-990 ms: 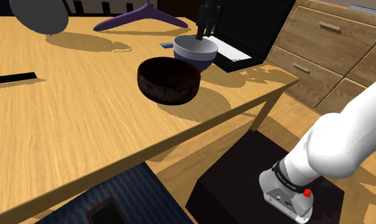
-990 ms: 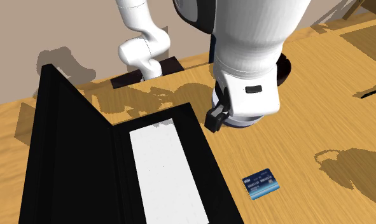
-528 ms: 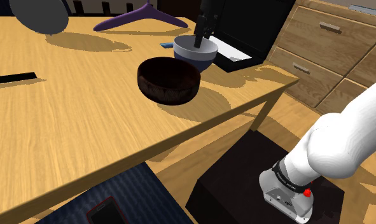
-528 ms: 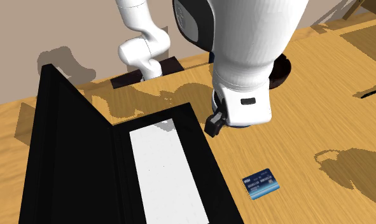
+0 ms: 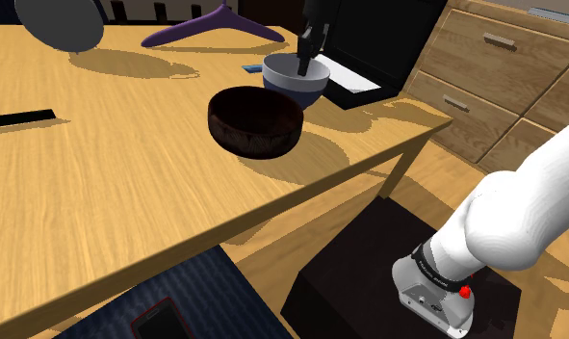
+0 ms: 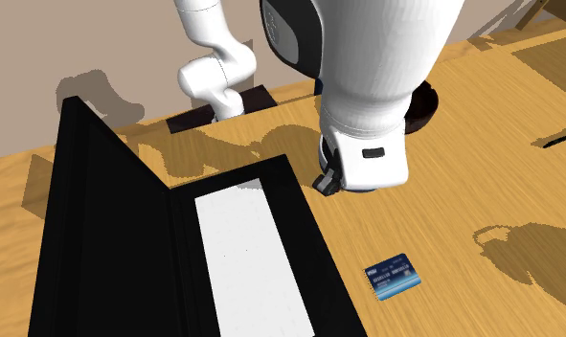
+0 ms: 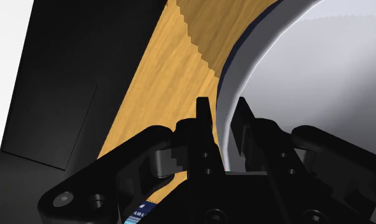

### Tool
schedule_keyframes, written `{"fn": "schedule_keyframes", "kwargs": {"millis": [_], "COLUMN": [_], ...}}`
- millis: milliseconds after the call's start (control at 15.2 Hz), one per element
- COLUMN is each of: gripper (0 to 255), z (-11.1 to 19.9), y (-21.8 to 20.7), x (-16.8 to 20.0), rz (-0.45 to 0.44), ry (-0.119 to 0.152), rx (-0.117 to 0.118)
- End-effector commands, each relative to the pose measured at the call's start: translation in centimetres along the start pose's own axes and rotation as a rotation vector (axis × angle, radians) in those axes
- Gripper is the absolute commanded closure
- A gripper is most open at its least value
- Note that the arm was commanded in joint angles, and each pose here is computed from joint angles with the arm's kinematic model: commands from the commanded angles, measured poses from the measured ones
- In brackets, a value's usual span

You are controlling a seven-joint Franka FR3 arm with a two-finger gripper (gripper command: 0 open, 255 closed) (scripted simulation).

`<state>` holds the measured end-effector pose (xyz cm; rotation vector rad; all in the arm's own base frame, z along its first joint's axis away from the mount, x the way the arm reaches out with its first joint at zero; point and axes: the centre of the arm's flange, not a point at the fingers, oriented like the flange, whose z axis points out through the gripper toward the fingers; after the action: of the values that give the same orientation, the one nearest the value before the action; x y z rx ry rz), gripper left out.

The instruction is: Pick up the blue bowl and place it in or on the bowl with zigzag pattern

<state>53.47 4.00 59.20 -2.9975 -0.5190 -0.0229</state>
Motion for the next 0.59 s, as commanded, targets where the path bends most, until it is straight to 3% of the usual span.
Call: {"fn": "schedule_keyframes", "kwargs": {"millis": [0,528], "gripper": [255,255], "z": [0.0,-1.0], "y": [0.0,-0.1], "x": [0.0,0.0], "rz": [0.0,0.0], "ry": [0.0,0.0], "rx": [0.0,0.0]}}
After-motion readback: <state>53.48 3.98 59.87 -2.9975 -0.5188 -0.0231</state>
